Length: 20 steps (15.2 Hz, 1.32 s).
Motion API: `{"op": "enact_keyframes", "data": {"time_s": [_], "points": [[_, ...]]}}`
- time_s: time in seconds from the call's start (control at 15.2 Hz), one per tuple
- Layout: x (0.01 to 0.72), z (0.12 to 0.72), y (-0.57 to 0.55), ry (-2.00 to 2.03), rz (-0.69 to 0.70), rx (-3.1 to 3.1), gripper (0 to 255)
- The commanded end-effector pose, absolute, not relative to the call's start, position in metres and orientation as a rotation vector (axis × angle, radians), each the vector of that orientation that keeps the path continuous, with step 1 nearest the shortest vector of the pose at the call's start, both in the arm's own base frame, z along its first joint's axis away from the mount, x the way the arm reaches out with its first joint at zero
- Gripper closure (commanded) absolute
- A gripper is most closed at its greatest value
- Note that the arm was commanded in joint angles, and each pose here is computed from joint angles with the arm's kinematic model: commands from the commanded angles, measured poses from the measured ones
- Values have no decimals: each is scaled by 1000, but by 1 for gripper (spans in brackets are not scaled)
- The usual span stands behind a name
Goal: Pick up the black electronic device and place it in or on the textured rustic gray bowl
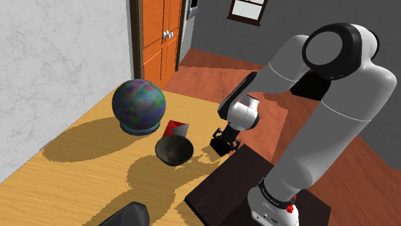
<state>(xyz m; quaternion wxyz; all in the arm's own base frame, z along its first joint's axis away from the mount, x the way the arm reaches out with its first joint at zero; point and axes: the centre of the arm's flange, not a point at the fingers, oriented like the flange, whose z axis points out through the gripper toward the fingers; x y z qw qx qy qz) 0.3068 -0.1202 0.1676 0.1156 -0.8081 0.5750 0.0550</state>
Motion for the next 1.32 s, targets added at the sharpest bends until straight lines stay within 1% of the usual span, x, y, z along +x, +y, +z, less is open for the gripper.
{"op": "enact_keyframes", "data": {"time_s": [0.0,0.33,0.4,0.99,1.25], "points": [[307,166,-120,1685,160,-2366,0],[307,166,-120,1685,160,-2366,0],[307,166,-120,1685,160,-2366,255],[307,166,-120,1685,160,-2366,255],[307,187,-120,1685,160,-2366,255]]}}
